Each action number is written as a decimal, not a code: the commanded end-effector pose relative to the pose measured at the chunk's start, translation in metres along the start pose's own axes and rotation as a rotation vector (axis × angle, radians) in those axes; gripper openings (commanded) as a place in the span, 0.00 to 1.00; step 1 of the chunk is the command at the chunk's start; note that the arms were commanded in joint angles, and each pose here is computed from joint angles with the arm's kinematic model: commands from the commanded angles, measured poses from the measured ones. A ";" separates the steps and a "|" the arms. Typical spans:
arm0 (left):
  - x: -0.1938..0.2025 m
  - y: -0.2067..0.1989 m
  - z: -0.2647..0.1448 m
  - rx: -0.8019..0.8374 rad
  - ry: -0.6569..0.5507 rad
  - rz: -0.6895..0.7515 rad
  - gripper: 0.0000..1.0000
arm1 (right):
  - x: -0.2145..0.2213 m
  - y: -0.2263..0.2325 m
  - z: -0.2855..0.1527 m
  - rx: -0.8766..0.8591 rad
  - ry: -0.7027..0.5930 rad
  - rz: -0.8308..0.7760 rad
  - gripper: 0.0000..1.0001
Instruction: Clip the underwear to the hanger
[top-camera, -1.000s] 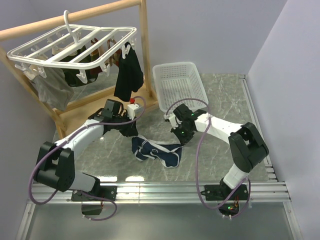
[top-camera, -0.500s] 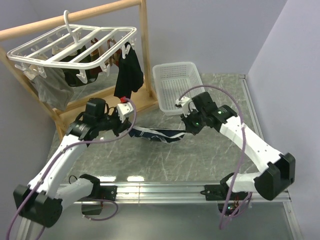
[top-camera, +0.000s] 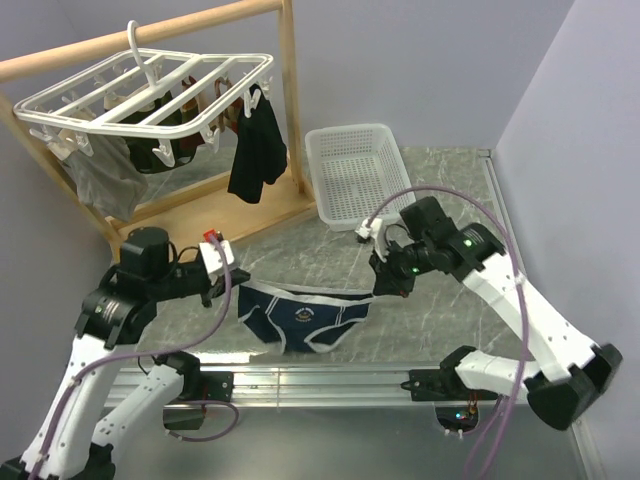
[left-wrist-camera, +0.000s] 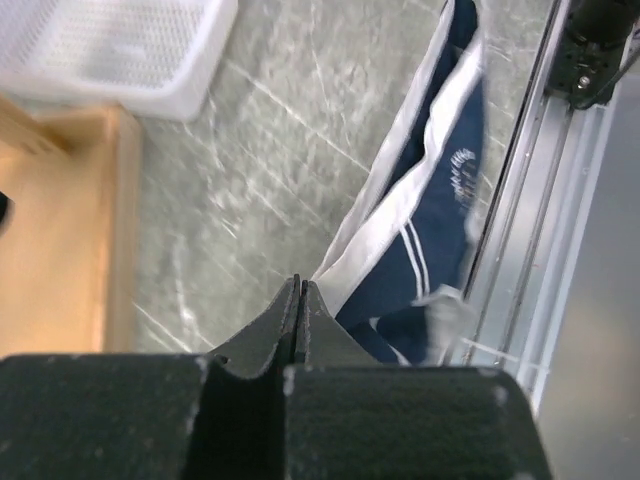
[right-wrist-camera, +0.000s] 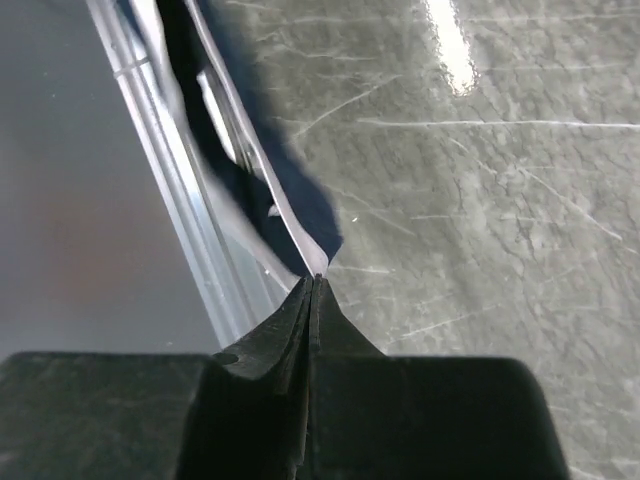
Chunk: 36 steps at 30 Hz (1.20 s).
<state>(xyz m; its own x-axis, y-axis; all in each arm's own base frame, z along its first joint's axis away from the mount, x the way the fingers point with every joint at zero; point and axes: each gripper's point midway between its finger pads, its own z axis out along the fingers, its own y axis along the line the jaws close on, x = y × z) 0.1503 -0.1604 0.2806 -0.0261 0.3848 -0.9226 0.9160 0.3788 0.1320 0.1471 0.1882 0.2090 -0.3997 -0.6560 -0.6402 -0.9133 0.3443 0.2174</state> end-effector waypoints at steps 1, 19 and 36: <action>0.022 0.024 0.024 -0.046 0.084 -0.170 0.00 | -0.008 -0.020 0.022 -0.013 0.060 0.031 0.00; 0.133 0.119 0.105 -0.292 0.344 -0.406 0.70 | -0.024 -0.127 0.076 0.155 0.107 0.333 0.44; 0.233 0.076 0.098 -0.103 0.773 -0.517 0.62 | 0.031 -0.068 0.160 -0.016 0.310 0.360 0.35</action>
<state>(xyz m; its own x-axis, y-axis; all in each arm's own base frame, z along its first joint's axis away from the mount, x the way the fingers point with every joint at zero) 0.2617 -0.1375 0.0481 -0.7273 0.5234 -0.4440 0.6486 0.7357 -0.1951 0.2077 0.2438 0.0629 -0.6843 -0.6793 -0.2653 -0.7214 0.5773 0.3825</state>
